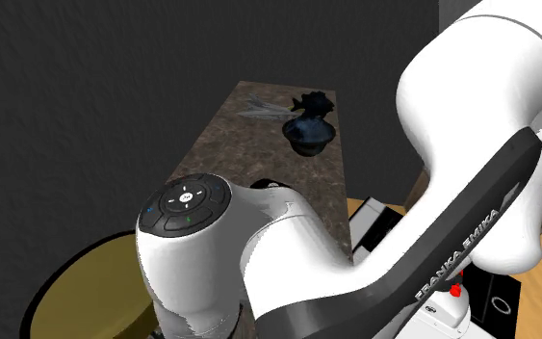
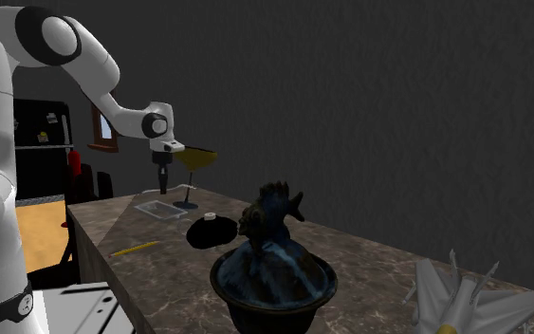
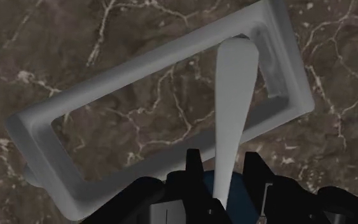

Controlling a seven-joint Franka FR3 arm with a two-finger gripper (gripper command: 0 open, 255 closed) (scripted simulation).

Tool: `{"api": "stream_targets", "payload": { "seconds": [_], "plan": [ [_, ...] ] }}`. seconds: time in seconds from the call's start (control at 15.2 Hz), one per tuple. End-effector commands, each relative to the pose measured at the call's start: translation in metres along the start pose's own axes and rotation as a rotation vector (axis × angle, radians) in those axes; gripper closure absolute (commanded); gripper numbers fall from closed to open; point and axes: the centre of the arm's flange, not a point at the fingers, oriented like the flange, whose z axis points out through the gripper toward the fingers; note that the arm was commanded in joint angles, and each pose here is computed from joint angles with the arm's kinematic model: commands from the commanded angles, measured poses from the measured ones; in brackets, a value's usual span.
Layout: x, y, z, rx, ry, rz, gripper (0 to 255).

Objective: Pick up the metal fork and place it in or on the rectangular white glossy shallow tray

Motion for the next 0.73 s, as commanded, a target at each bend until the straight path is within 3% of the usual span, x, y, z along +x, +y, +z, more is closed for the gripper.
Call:
{"api": "stream_targets", "payload": {
  "seconds": [0.0, 0.33, 0.59, 0.66],
  "plan": [
    [-0.015, 0.018, 0.029, -0.114, -0.120, 0.008, 0],
    [-0.012, 0.021, 0.035, -0.114, -0.120, 0.009, 0],
    [-0.006, 0.015, -0.014, -0.114, -0.120, 0.009, 0],
    [-0.006, 0.015, -0.014, -0.114, -0.120, 0.009, 0]
  ]
}}
